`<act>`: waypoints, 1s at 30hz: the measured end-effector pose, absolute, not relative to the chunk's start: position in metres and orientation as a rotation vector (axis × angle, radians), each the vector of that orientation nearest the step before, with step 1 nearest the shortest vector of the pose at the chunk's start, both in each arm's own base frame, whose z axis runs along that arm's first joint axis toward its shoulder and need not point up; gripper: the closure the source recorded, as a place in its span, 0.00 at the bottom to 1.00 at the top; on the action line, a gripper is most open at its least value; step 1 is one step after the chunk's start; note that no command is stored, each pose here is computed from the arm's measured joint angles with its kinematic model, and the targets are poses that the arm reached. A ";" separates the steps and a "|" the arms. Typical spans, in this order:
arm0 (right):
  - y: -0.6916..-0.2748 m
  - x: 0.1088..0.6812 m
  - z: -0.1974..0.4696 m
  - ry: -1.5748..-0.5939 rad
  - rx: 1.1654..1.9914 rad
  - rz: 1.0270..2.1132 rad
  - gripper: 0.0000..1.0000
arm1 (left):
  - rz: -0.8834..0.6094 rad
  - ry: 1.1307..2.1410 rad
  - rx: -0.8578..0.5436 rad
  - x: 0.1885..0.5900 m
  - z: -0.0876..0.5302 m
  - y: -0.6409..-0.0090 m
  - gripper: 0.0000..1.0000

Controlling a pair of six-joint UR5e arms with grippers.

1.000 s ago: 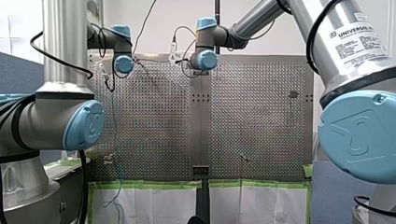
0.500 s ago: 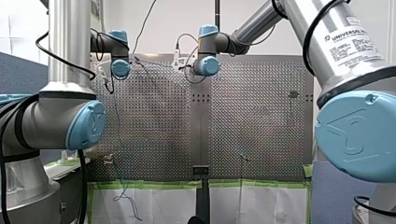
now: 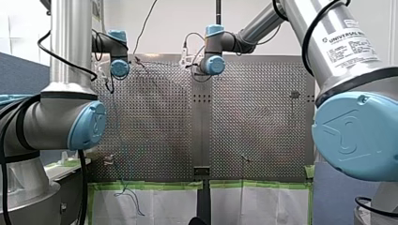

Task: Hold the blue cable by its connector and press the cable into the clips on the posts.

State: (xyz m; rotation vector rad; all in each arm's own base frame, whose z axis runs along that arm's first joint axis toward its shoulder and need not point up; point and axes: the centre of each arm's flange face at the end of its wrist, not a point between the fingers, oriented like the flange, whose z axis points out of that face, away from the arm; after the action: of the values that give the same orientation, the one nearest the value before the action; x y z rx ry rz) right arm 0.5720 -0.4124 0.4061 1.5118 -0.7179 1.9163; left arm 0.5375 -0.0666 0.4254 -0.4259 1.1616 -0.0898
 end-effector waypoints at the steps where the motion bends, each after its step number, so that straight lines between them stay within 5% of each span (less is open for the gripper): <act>1: -0.414 0.571 0.406 -0.720 1.510 1.916 1.00 | -0.092 1.165 -0.425 0.539 0.424 -0.067 1.00; 20: -0.440 0.567 0.425 -0.746 1.445 1.955 1.00 | -0.138 1.184 -0.438 0.565 0.406 -0.055 1.00; 30: -0.459 0.575 0.395 -0.785 1.475 1.932 1.00 | -0.167 1.171 -0.447 0.568 0.410 -0.050 0.97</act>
State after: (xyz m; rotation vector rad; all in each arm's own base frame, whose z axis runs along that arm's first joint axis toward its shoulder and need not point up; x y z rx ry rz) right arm 0.5753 -0.4586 0.3945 1.4753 -0.7852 1.9321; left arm 0.5679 -0.0503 0.4098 -0.4470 1.1708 -0.1670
